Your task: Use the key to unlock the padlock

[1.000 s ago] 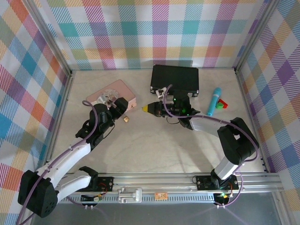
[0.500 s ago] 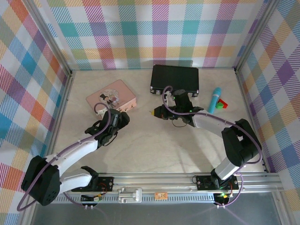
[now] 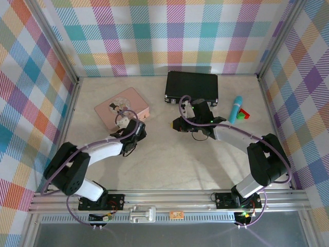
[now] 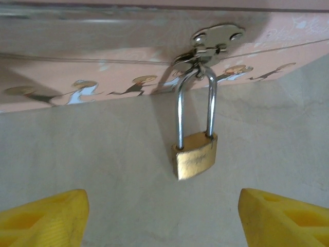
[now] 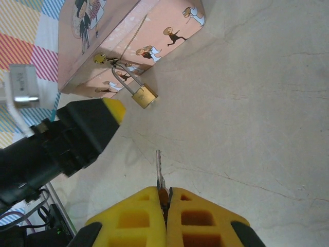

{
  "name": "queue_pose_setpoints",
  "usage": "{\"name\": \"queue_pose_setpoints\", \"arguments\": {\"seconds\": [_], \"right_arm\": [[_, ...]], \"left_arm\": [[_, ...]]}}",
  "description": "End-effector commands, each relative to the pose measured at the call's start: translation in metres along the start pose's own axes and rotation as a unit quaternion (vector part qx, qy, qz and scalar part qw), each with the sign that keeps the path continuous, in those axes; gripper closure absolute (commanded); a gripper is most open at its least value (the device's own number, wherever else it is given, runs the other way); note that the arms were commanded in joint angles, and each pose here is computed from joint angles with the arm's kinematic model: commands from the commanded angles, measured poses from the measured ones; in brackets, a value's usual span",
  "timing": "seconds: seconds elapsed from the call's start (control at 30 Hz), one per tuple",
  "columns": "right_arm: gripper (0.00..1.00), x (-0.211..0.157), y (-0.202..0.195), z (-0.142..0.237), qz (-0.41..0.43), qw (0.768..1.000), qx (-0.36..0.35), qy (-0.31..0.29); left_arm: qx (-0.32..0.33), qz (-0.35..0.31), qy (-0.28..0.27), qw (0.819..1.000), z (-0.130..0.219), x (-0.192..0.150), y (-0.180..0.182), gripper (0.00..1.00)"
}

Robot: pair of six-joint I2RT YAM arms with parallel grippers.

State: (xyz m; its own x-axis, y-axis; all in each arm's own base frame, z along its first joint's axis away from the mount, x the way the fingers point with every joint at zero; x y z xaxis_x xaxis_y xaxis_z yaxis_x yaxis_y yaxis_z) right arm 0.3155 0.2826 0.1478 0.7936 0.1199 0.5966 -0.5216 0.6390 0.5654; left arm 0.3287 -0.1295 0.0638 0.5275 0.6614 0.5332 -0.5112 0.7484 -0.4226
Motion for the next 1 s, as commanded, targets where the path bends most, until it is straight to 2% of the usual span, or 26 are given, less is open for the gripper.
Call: {"name": "queue_pose_setpoints", "arguments": {"seconds": [0.0,0.07,0.2,0.47,0.57,0.7,0.87,0.97], "right_arm": [[1.00,0.003,0.005,0.008,0.013,1.000,0.003,-0.006],[1.00,0.002,0.004,0.007,0.010,1.000,0.004,-0.005],[1.00,-0.001,0.003,0.006,0.001,1.000,0.004,0.000],[1.00,-0.003,0.004,0.003,-0.009,1.000,0.016,-0.001],[1.00,-0.003,0.004,-0.001,-0.011,1.000,0.021,0.005],[1.00,-0.001,0.004,-0.002,-0.010,1.000,0.020,0.003],[1.00,0.000,0.003,-0.005,-0.010,1.000,0.022,0.004],[1.00,0.000,0.001,-0.010,-0.015,1.000,0.024,0.009]], "left_arm": [[-0.050,-0.001,-0.040,0.998,-0.015,0.010,-0.033,0.27],[-0.055,-0.004,-0.047,0.997,-0.027,0.009,-0.041,0.31],[-0.046,-0.009,-0.054,0.997,-0.049,0.005,-0.044,0.45],[-0.043,-0.004,-0.066,0.997,-0.065,0.005,-0.038,0.44],[-0.036,-0.002,-0.059,0.998,-0.073,0.005,-0.034,0.48],[-0.021,-0.004,-0.049,0.999,-0.081,0.005,-0.026,0.56],[-0.024,-0.009,-0.029,0.999,-0.084,0.003,-0.027,0.74],[-0.045,-0.007,-0.011,0.999,-0.082,0.001,-0.036,0.76]]}}
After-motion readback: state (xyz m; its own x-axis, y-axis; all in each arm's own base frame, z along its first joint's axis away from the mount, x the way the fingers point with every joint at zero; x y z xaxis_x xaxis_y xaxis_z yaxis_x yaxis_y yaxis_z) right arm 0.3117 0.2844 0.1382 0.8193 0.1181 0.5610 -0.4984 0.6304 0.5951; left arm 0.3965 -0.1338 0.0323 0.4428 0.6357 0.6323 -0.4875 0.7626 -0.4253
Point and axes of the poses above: each hand's point on the last joint's axis, 136 mm out from that joint toward the fingers, its own z axis back along the fingers, its own y axis along the line the jaws close on, x = y × z, the point moved 1 cm from there along z, back along the fingers, and after that the axes turned 12 degrees about z, right-handed, at the moved point
